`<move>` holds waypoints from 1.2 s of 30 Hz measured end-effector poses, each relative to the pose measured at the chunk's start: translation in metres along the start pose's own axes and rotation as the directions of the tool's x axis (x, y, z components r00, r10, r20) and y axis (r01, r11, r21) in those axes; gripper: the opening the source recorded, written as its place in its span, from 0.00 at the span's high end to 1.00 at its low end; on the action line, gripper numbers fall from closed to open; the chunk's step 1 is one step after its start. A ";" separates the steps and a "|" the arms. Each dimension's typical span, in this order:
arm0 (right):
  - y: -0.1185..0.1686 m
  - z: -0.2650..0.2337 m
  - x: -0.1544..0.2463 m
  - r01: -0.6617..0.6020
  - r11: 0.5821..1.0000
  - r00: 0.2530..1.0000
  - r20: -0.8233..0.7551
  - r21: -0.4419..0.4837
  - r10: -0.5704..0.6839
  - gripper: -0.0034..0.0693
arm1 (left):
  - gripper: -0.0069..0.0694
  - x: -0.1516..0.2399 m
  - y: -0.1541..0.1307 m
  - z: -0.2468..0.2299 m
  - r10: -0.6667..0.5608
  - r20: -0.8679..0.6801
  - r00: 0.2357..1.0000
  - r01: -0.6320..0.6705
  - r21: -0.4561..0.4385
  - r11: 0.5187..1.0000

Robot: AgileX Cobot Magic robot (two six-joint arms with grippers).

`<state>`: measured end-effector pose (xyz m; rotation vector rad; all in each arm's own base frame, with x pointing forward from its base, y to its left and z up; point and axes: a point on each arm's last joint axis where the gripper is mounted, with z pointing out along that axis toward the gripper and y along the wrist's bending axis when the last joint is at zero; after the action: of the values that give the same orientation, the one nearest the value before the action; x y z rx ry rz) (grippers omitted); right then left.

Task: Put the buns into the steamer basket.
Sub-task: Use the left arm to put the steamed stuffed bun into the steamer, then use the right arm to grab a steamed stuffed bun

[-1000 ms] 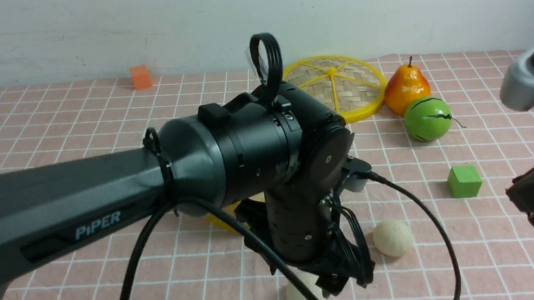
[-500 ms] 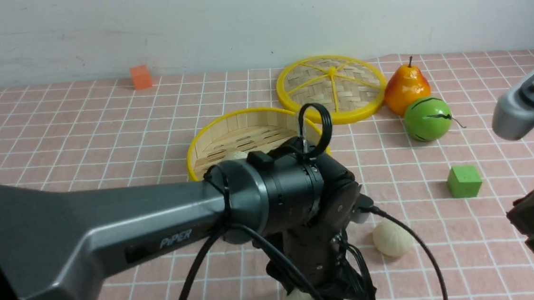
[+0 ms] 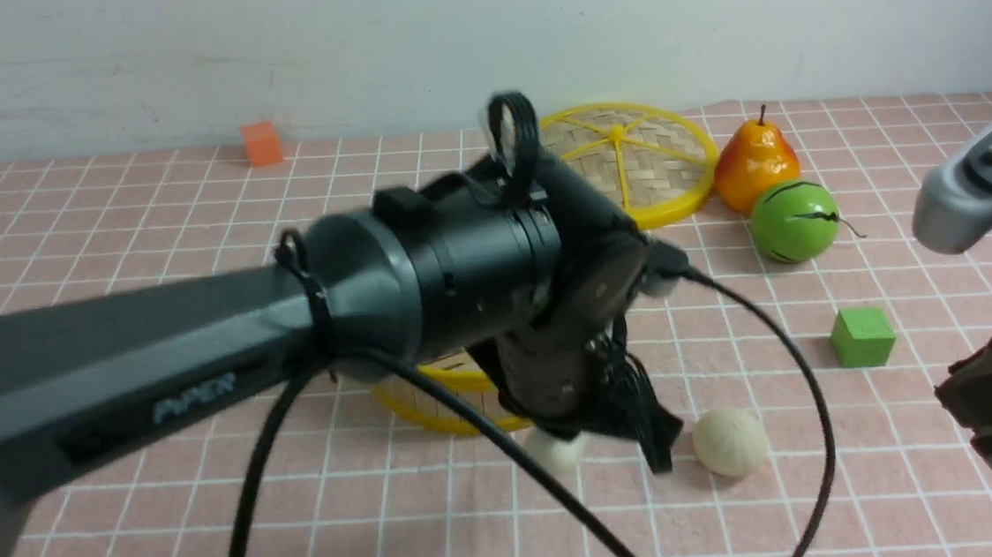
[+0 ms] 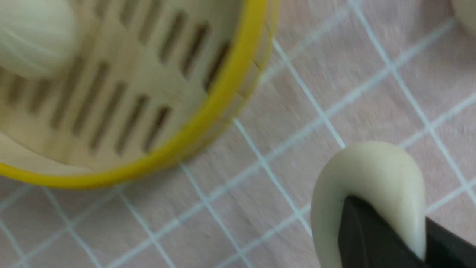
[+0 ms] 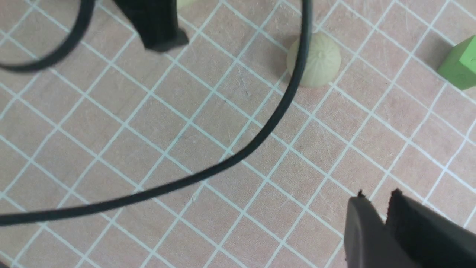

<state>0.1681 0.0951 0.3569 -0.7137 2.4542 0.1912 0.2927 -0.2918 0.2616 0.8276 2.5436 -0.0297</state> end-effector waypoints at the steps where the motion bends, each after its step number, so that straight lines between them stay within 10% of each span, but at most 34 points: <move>1: 0.000 0.000 -0.001 0.000 1.000 1.000 0.009 0.001 0.000 0.80 | 0.91 -0.008 0.010 -0.007 -0.021 0.032 0.999 0.021 -0.010 1.000; 12: 0.000 0.000 -0.004 0.000 1.000 0.999 0.041 0.002 0.000 0.79 | 0.86 -0.039 0.083 0.041 -0.179 0.069 0.981 0.185 -0.079 0.980; 22: 0.000 0.001 -0.004 0.000 1.000 0.999 0.037 0.002 0.000 0.78 | 0.42 -0.036 0.078 0.086 -0.153 0.028 0.988 0.155 -0.092 0.984; 27: -0.001 0.011 -0.007 0.006 1.000 1.000 0.010 0.011 -0.006 0.77 | 0.24 -0.040 0.079 0.074 -0.163 0.046 0.986 0.167 -0.087 0.982; 36: -0.009 -0.002 -0.030 -0.045 0.995 0.991 0.127 0.086 0.034 0.76 | 0.21 -0.055 0.096 -0.053 -0.206 0.201 0.958 0.227 -0.082 0.971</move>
<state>0.1926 0.1000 0.3754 -0.5970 2.3424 0.1366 0.3638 -0.2353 0.3440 0.4780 2.4182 -0.0431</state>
